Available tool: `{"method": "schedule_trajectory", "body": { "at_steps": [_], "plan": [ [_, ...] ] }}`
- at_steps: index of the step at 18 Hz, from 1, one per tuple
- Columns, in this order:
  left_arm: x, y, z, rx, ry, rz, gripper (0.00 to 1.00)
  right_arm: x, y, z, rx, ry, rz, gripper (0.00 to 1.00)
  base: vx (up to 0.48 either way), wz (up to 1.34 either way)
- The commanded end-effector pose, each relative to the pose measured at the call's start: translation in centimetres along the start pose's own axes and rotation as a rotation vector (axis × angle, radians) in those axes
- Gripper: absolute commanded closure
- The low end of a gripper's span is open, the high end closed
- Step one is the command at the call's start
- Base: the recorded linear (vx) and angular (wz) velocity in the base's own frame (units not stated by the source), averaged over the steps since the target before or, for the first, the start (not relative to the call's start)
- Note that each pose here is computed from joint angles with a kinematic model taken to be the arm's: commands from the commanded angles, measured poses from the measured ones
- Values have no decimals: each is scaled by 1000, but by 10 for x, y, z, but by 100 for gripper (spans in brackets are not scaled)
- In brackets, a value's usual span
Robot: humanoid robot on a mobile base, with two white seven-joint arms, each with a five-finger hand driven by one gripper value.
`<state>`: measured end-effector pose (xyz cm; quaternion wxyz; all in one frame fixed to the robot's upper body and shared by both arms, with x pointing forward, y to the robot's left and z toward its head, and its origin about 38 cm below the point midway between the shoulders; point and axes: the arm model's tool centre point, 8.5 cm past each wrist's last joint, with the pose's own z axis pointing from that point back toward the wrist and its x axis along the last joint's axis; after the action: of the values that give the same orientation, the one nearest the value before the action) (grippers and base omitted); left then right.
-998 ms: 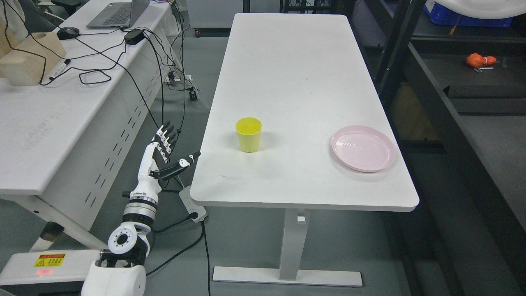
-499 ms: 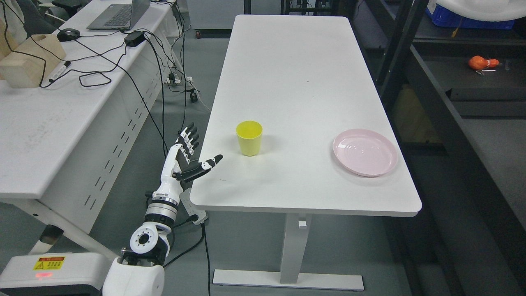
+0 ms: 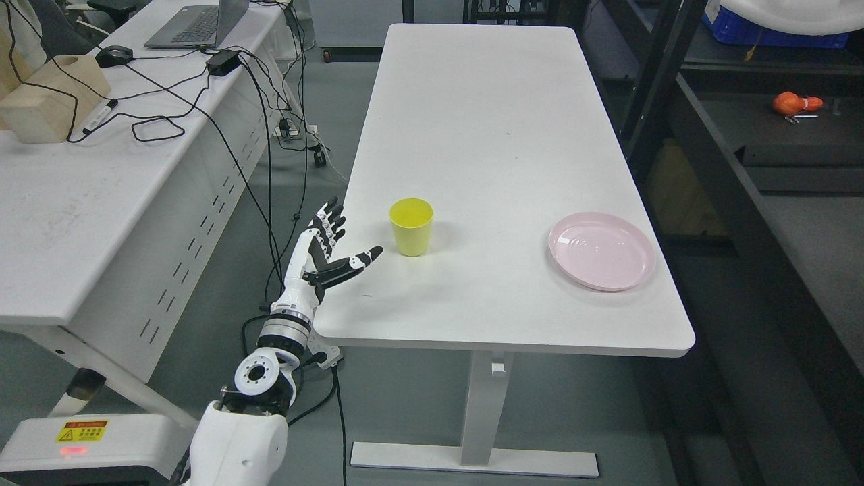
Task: Place yellow IKEA cup on middle right shelf
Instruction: 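Reach the open left hand forward to the side of the yellow cup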
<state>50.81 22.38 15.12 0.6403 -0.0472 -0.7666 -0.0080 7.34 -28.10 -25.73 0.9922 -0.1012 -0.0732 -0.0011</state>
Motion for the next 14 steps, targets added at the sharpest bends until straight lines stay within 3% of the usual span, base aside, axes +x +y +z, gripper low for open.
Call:
{"method": "schedule_trajectory", "body": {
  "at_steps": [1, 14],
  "plan": [
    [-35, 21, -20, 62, 146, 10, 1, -9, -10, -1, -13, 15, -3, 1, 0, 0],
    [-15, 5, -48, 14, 112, -27, 1, -9, -10, -1, -13, 15, -3, 1, 0, 0]
  ]
}}
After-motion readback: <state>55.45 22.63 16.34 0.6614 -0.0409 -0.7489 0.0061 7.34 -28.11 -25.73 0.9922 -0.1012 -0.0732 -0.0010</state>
